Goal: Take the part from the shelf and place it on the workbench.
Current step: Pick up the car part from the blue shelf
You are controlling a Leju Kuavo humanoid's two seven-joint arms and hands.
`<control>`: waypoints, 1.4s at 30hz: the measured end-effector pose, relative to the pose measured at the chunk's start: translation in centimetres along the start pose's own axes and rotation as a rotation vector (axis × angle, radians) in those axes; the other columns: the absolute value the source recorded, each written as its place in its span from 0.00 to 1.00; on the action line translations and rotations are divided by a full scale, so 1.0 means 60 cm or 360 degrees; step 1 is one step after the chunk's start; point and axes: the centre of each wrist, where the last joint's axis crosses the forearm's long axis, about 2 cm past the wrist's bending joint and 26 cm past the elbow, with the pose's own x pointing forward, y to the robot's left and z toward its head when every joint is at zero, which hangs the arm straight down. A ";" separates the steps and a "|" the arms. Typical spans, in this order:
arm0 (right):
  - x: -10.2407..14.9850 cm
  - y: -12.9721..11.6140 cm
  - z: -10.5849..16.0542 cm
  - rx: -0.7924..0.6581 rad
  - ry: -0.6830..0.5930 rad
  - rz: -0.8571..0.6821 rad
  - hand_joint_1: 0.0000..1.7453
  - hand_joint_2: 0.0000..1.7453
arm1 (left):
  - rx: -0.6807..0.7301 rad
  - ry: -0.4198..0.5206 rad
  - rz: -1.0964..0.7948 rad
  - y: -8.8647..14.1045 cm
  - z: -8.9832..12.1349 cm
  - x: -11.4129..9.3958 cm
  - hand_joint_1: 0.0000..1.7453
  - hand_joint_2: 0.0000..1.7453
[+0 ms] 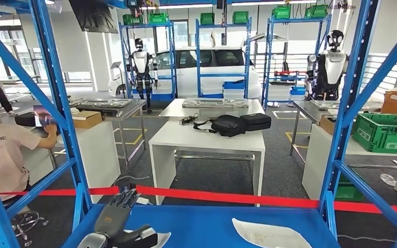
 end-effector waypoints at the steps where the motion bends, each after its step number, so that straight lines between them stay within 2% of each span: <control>1: 0.000 0.000 0.000 0.0000 0.0001 0.0000 0.00 0.00 | -0.0013 0.0008 0.0000 -0.003 0.001 -0.001 0.00 0.00; 15: 0.002 -0.001 0.000 -0.0003 -0.0002 -0.0012 0.00 0.00 | -0.0146 -0.0018 0.0037 -0.043 0.023 -0.009 0.00 0.00; 32: -0.006 0.003 0.001 0.0003 0.0012 -0.0015 0.00 0.00 | -0.0163 -0.0090 0.0059 -0.070 0.041 -0.020 0.00 0.00; 42: -0.006 0.003 0.001 0.0002 0.0012 -0.0016 0.00 0.00 | -0.0220 -0.0212 0.0120 -0.082 0.049 -0.023 0.00 0.00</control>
